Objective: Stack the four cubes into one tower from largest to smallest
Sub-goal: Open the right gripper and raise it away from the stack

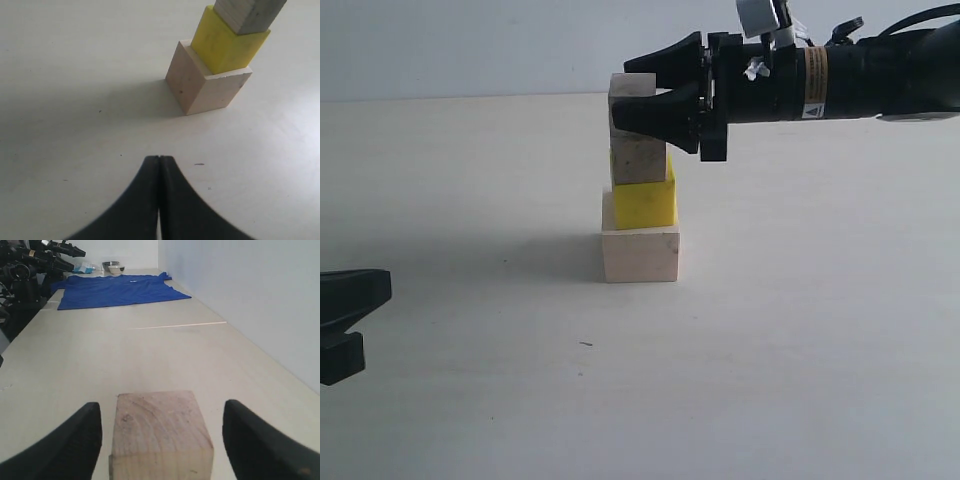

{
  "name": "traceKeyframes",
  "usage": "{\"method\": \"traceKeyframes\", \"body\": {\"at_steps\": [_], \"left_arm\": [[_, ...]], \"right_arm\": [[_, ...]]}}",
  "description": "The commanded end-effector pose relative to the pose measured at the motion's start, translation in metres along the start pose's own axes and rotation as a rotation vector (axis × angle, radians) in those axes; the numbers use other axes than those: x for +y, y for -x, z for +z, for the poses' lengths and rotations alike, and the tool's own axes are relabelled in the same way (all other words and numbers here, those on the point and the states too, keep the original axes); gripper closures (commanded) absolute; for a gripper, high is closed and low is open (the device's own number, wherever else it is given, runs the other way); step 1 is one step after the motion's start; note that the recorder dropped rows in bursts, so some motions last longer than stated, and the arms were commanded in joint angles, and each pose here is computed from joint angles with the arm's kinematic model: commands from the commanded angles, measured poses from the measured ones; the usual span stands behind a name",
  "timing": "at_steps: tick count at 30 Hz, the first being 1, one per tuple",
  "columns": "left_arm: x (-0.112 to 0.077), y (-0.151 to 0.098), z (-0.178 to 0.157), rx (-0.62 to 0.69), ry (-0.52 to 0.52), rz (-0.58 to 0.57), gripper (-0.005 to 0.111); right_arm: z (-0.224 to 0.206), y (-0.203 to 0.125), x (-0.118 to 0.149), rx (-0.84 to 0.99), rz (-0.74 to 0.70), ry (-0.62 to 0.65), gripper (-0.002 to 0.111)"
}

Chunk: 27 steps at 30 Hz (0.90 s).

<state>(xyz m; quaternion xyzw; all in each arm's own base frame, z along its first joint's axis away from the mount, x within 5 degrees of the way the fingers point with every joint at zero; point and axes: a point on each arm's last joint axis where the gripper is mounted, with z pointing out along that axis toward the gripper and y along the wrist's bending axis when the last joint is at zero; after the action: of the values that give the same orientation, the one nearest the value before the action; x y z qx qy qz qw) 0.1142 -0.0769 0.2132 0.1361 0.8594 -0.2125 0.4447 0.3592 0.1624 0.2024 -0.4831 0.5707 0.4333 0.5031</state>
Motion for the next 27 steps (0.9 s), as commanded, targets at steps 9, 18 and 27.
{"method": "traceKeyframes", "body": {"at_steps": [9, 18, 27], "left_arm": [[0.000, 0.000, 0.001, -0.008, 0.000, 0.010, 0.107], [0.000, 0.003, 0.001, -0.038, -0.002, 0.011, 0.107], [0.000, 0.004, 0.000, -0.053, -0.004, -0.002, 0.107]], "right_arm": [[-0.033, 0.054, 0.000, -0.072, 0.012, -0.087, 0.043], [-0.055, 0.095, 0.016, -0.015, 0.069, -0.146, 0.108], [-0.072, 0.097, 0.019, 0.143, 0.279, -0.419, 0.108]]}}
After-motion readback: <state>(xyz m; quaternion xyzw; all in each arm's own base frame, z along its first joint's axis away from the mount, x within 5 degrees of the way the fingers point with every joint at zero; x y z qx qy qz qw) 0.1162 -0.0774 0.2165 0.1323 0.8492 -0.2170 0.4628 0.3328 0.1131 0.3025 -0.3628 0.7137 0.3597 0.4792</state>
